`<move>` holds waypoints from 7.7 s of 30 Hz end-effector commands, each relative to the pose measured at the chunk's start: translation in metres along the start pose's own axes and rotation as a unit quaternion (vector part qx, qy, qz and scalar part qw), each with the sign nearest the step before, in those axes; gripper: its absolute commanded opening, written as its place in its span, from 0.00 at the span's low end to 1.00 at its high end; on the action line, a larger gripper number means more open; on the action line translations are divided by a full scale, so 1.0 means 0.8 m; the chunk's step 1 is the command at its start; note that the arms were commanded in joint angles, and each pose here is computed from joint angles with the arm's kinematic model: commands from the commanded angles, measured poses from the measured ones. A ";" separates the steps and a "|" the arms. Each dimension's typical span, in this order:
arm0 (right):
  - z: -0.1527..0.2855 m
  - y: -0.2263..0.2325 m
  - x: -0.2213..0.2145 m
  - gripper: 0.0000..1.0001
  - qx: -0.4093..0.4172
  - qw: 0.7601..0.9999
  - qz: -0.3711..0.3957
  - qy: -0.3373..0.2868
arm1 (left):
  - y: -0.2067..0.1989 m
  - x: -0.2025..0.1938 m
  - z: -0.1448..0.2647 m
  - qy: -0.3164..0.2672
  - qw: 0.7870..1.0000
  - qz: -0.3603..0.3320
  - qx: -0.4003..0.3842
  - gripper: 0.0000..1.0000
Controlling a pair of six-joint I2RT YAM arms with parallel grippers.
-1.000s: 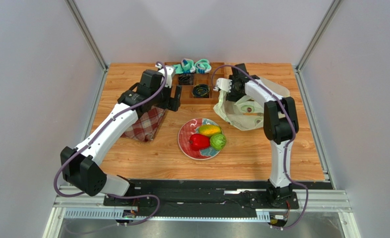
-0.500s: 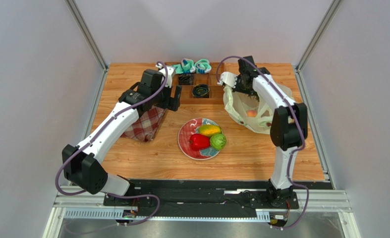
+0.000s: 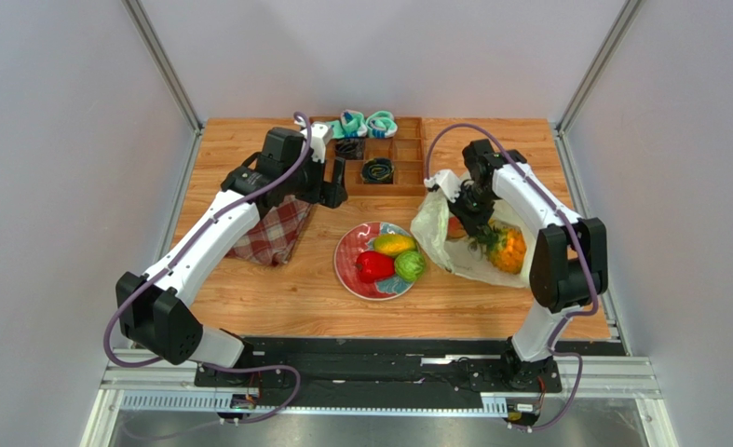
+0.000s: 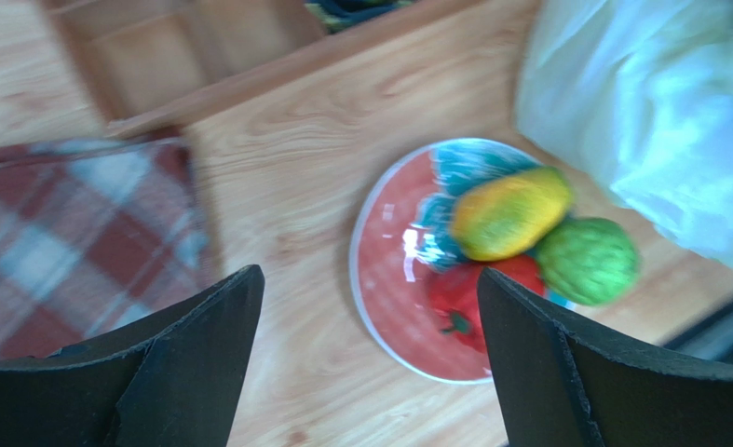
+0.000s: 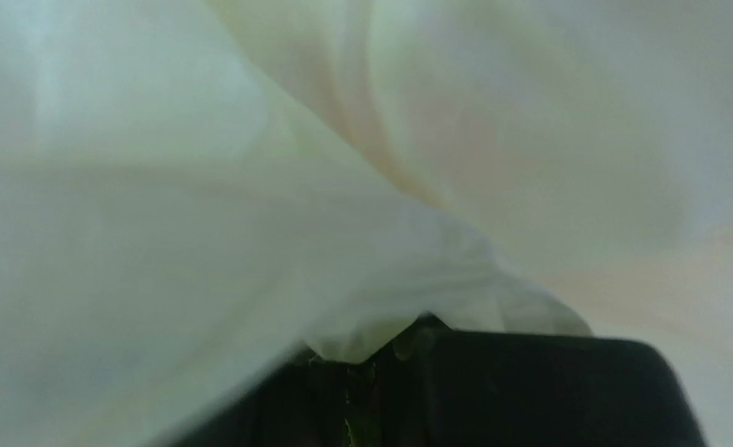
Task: Take the fake fruits out of the plastic bag
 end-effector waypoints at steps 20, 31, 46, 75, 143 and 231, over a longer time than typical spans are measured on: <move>-0.007 0.056 -0.072 0.61 -0.023 0.998 -0.065 -0.001 | -0.076 0.016 0.001 -0.008 0.982 0.014 -0.189 0.93; -0.018 0.060 -0.062 0.00 -0.009 0.998 -0.066 -0.020 | -0.073 0.017 -0.005 -0.006 0.983 0.018 -0.181 0.92; 0.125 0.134 -0.071 0.00 0.016 0.992 -0.080 -0.093 | -0.078 0.032 -0.009 -0.009 0.981 0.023 -0.191 0.92; 0.297 0.020 -0.080 0.00 -0.289 0.957 -0.011 0.013 | -0.075 0.034 -0.011 -0.009 0.983 0.018 -0.184 0.92; -0.047 0.051 -0.141 0.21 -0.044 0.880 0.469 0.060 | -0.044 0.015 -0.023 0.007 0.991 -0.044 -0.122 0.91; -0.015 0.150 0.378 0.00 0.157 0.898 -0.075 -0.405 | 0.148 0.028 0.079 -0.058 0.991 0.027 0.122 0.93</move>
Point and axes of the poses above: each gripper's point midway between its finger pads, its own z axis back along the fingers, its own y axis along the line the jaws close on, x = y × z, the point moved 2 cm from there along z, back along the fingers, and after that the axes turned 4 degrees about -z, right-handed, at the moved point
